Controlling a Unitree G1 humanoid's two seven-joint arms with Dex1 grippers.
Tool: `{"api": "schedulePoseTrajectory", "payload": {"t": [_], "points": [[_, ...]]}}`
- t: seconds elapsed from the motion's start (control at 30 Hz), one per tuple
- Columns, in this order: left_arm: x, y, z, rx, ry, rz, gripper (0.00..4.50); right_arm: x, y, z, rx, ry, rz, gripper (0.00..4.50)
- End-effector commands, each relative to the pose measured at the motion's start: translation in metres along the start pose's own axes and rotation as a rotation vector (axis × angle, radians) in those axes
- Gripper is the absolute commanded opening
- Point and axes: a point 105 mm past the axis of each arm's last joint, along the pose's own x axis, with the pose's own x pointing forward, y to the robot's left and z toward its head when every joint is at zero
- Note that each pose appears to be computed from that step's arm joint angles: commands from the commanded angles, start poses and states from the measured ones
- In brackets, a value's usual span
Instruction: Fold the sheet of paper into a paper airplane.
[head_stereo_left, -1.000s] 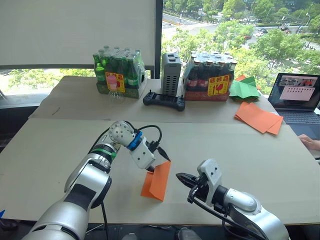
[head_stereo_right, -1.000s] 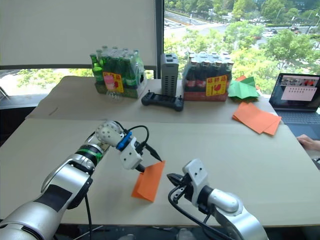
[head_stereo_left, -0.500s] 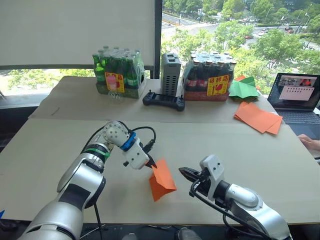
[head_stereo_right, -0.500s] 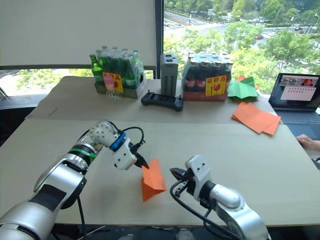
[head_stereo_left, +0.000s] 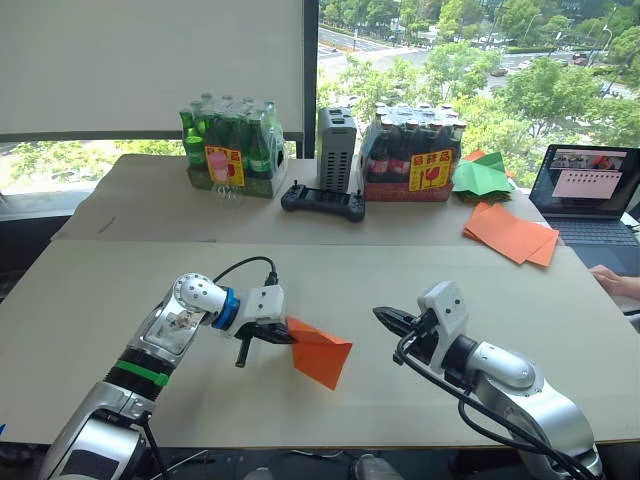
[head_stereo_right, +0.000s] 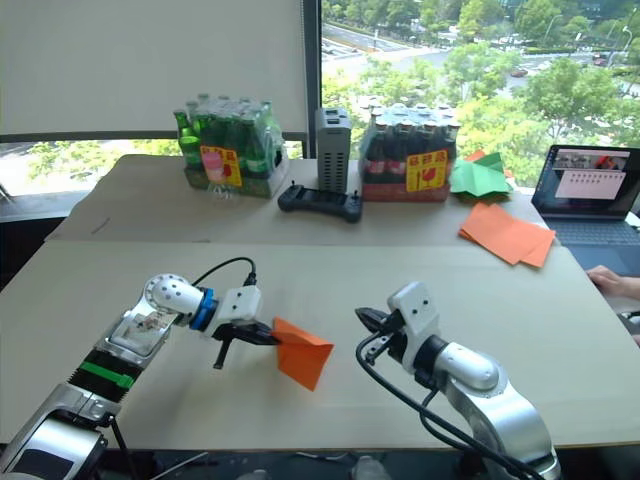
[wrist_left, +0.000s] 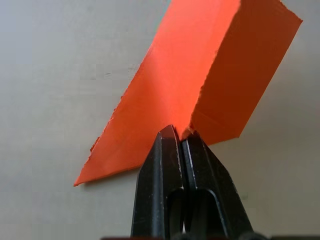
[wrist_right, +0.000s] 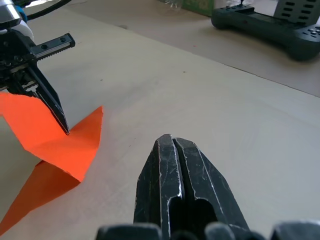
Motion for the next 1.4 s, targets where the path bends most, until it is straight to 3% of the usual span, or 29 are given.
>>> {"api": "schedulePoseTrajectory", "payload": {"t": [0.03,0.17,0.2,0.37,0.5,0.73,1.07,1.17,1.4], "points": [[-0.001,0.005,0.011,0.009,0.020,0.048,0.02,0.003,0.001,0.007,-0.050,-0.020,0.034,0.00],[-0.004,0.012,0.018,0.018,0.014,0.077,0.02,0.007,-0.001,0.011,-0.064,-0.034,0.053,0.00],[-0.005,0.011,0.018,0.020,0.015,0.072,0.60,0.008,-0.001,0.012,-0.069,-0.039,0.056,0.29],[-0.011,0.008,0.022,-0.001,-0.013,0.062,2.19,0.008,0.000,0.013,-0.102,-0.043,0.082,1.89],[-0.025,0.009,0.025,0.002,-0.025,0.063,2.23,0.007,0.008,0.015,-0.188,-0.038,0.167,3.30],[-0.058,0.023,0.014,-0.069,-0.036,0.131,2.23,0.013,0.033,0.013,-0.323,-0.028,0.327,3.30],[-0.068,0.031,0.004,-0.158,-0.083,0.206,2.23,0.030,0.030,-0.005,-0.317,0.005,0.316,3.30],[-0.068,0.032,0.004,-0.169,-0.094,0.217,2.23,0.033,0.032,-0.010,-0.335,0.014,0.325,2.51],[-0.065,0.027,0.006,-0.196,-0.132,0.193,2.23,0.033,0.041,-0.011,-0.428,-0.012,0.380,0.04]]}}
